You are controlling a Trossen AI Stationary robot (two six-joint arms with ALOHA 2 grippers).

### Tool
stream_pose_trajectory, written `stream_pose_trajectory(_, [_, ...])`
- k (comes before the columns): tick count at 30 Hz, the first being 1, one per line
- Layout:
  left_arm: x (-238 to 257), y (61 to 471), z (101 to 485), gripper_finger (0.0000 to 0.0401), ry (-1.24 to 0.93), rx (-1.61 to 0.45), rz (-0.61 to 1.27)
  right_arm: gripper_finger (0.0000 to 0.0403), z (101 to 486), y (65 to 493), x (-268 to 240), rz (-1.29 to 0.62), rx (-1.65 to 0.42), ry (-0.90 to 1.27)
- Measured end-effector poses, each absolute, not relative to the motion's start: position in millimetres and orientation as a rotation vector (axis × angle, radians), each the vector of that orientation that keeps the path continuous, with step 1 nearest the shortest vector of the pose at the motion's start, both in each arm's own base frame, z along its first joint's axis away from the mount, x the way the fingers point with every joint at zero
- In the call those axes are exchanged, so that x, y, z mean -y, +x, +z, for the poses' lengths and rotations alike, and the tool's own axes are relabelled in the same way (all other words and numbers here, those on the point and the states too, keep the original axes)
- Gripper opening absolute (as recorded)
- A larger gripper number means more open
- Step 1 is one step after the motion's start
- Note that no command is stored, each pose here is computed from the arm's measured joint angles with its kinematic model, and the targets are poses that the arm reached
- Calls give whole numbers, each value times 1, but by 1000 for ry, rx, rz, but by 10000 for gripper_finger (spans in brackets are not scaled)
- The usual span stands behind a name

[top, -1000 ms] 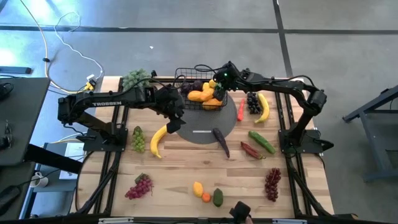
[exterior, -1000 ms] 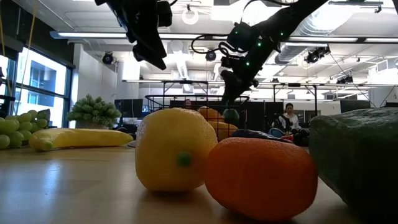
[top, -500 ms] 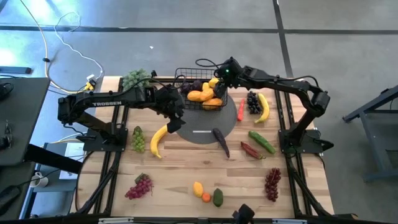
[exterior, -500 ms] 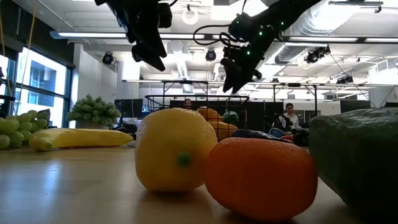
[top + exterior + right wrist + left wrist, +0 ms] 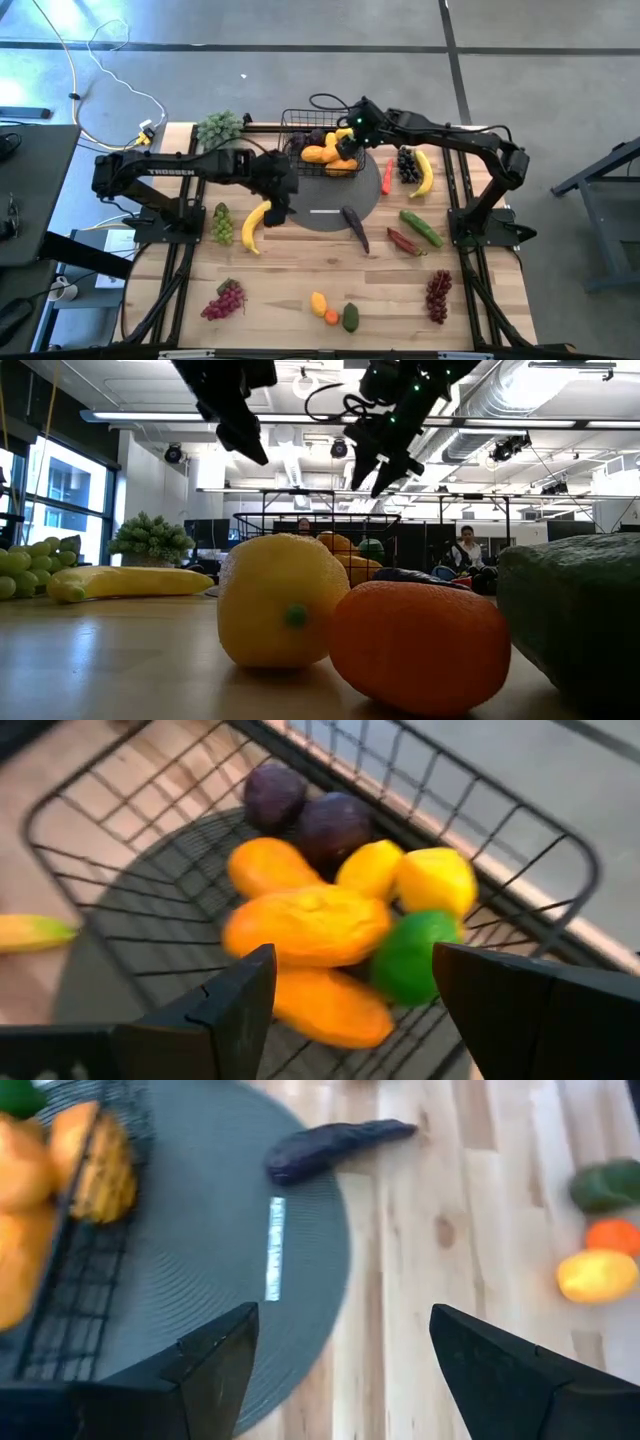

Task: Build produce basket
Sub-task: Put the lemon into the black wire basket

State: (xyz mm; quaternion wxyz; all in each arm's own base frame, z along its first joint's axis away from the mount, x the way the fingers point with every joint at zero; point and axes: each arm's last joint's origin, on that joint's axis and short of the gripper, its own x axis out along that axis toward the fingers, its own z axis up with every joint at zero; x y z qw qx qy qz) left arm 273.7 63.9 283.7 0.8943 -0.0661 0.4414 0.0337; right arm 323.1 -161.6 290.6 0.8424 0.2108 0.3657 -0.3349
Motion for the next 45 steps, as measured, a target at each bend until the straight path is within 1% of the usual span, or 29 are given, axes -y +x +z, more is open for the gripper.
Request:
stream_pose_trajectory(10, [-26,280,284,286,-17,-920,-86,250,302,338,129,-746,-695,591])
stream_pose_trajectory(16, [-2,282,284,286,31,-908,-170,250,317,344,105,-798,-664,617])
stream_pose_trajectory(24, [31,290,290,286,154,-791,-302,250,346,341,67,-911,-663,578])
stream_pose_trajectory(29, [46,300,290,286,207,-711,-353,250,358,337,47,-945,-655,582])
stream_pose_trajectory(37, [72,321,270,286,300,-655,-448,250,357,333,27,-954,-693,592])
stream_pose_trajectory(45, [87,338,236,285,339,-695,-556,250,355,330,15,-962,-713,588])
